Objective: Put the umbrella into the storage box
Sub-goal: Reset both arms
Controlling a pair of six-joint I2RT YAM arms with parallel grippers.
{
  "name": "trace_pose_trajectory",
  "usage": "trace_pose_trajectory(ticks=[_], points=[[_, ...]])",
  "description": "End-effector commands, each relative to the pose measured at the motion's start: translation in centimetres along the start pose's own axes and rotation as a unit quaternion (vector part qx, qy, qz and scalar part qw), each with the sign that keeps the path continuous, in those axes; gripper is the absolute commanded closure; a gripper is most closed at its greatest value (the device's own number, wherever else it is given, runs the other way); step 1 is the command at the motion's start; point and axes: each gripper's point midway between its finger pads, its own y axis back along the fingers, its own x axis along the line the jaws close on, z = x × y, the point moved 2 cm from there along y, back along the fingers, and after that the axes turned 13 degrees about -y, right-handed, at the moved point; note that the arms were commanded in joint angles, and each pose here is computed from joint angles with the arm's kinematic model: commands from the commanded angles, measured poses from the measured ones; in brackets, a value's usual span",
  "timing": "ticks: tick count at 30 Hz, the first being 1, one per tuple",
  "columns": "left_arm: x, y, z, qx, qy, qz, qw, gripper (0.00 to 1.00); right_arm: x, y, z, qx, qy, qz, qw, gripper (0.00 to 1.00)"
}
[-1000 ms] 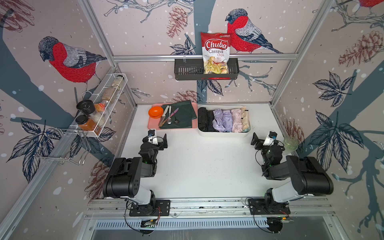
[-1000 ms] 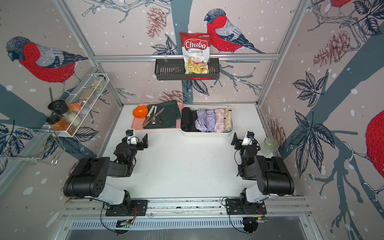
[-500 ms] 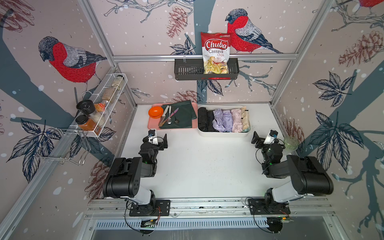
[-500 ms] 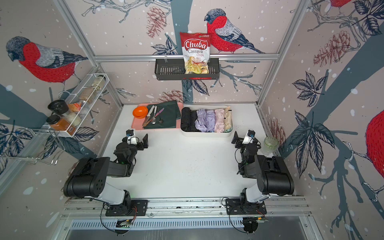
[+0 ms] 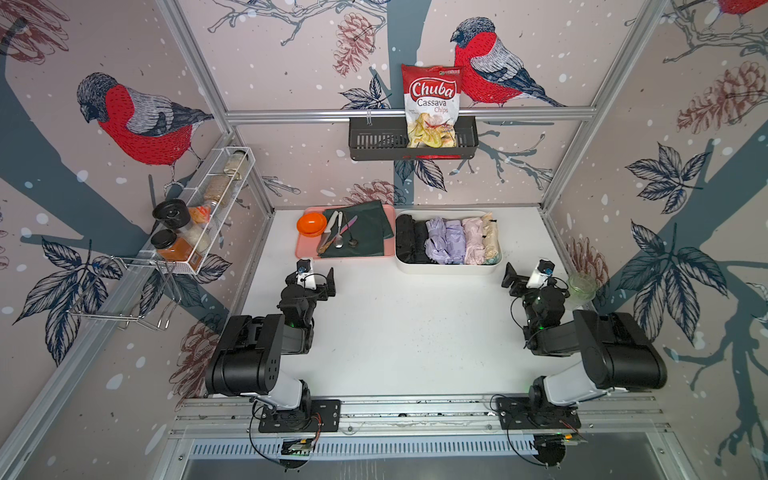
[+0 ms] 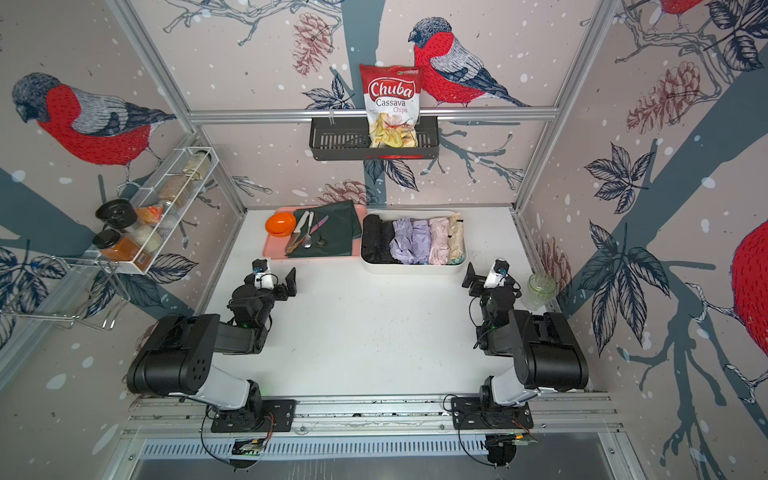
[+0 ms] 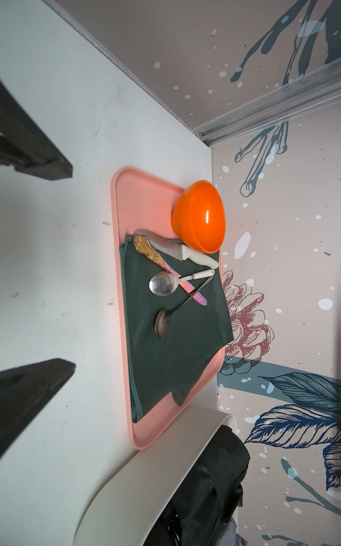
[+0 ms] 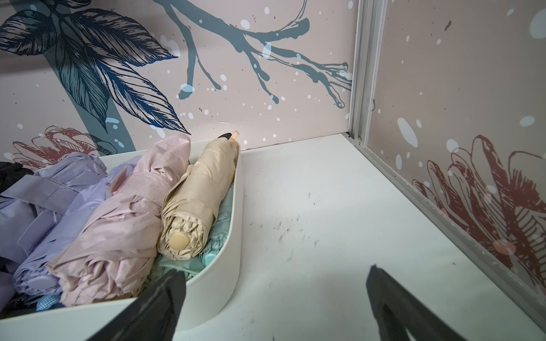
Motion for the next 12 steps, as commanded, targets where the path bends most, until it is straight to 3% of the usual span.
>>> trace_pose_trajectory(ticks=[1,12], points=[[0.25,-0.01,0.72,-0.014,-0.004,0.004,1.000,0.02,0.08,-0.08,0.35,-0.007,0.004,0.000,1.000,0.00],[0.28,-0.02,0.73,-0.014,-0.004,0.004,1.000,0.02,0.06,-0.05,0.32,-0.007,0.004,0.000,1.000,0.00]])
